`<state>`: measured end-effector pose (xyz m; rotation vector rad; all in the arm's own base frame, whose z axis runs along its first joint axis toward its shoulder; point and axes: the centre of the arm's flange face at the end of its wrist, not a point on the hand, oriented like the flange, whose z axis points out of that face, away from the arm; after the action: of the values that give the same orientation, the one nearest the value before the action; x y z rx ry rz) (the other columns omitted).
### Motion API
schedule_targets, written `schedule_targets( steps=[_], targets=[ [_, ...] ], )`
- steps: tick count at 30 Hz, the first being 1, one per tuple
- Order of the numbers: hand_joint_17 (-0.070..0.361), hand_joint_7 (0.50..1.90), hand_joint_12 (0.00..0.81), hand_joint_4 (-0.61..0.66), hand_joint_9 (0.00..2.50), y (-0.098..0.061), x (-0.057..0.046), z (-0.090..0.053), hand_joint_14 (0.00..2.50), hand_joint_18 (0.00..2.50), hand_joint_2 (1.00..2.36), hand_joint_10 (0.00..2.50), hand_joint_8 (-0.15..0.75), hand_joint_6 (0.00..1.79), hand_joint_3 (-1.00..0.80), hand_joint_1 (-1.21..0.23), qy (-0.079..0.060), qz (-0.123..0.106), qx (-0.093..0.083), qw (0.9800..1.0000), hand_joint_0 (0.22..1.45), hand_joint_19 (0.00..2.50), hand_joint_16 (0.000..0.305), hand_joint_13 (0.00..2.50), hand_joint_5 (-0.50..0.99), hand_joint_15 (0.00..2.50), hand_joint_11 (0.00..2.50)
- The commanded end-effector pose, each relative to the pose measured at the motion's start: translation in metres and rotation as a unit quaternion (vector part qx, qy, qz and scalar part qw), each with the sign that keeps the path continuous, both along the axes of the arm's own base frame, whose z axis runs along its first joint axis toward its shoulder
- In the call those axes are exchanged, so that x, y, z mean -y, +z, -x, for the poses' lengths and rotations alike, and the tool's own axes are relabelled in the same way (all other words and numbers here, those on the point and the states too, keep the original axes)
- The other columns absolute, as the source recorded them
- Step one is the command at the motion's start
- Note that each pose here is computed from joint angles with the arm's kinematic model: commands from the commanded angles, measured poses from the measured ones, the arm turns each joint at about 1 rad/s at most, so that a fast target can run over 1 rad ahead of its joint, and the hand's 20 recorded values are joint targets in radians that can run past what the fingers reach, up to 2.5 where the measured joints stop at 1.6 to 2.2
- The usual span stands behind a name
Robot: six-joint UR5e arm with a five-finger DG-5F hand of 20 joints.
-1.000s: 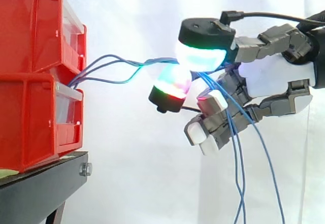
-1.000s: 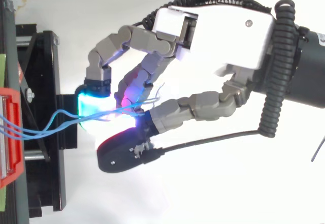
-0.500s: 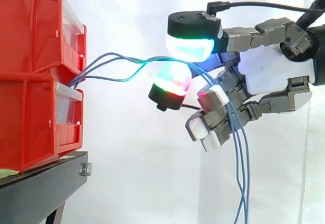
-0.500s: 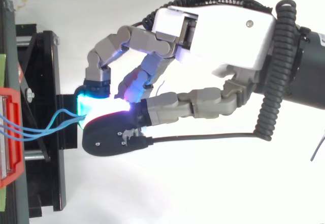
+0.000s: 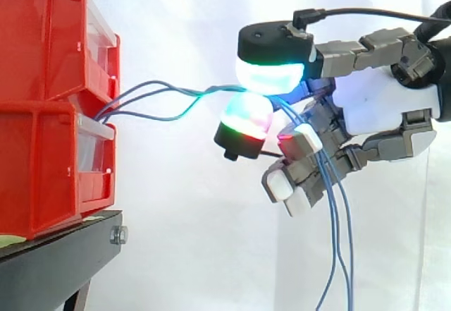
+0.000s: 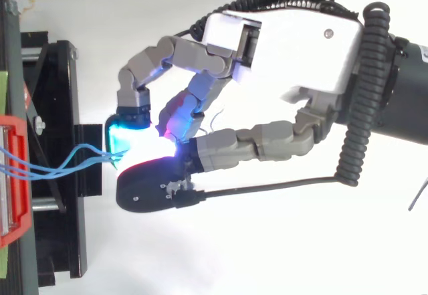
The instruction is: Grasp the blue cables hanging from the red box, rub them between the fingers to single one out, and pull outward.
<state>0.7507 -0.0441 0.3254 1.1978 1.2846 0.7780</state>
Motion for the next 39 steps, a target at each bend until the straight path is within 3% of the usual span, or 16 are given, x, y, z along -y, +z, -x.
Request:
schedule_targets(
  steps=[1,7,16,20,25,39],
  targets=[
    [0.096,1.12,0.364,-0.03,1.00,-0.0040,-0.0015,0.0036,0.02,0.83,1.02,0.02,0.334,0.97,-0.09,-0.89,0.005,0.003,-0.018,0.9998,0.72,0.41,0.043,0.95,-0.20,0.61,0.85],
    [0.096,0.97,0.362,0.02,0.96,-0.0044,-0.0052,0.0046,0.02,0.81,1.02,0.02,0.315,0.97,-0.19,-0.90,0.020,0.001,-0.023,0.9995,0.72,0.41,0.043,0.94,-0.20,0.60,0.83],
    [0.096,0.83,0.362,0.09,0.96,-0.0057,-0.0051,0.0044,0.02,0.81,1.01,0.02,0.313,0.96,-0.38,-0.91,0.024,0.001,-0.025,0.9994,0.68,0.41,0.043,0.94,-0.20,0.60,0.84],
    [0.096,0.85,0.361,0.10,0.97,-0.0038,-0.0051,0.0042,0.02,0.80,1.01,0.02,0.327,0.94,-0.42,-0.88,0.024,0.000,-0.023,0.9995,0.64,0.42,0.043,0.94,-0.19,0.62,0.84],
    [0.104,0.85,0.378,0.13,1.03,-0.0056,-0.0063,0.0041,0.02,0.80,1.01,0.02,0.352,0.92,-0.41,-0.69,0.025,0.000,-0.024,0.9994,0.54,0.46,0.046,0.96,-0.18,0.63,0.83],
    [0.112,0.87,0.394,0.13,1.07,-0.0046,-0.0073,0.0042,0.02,0.83,1.01,0.02,0.371,0.89,-0.41,-0.54,0.030,-0.001,-0.023,0.9993,0.52,0.48,0.050,1.00,-0.18,0.64,0.82]
  ],
)
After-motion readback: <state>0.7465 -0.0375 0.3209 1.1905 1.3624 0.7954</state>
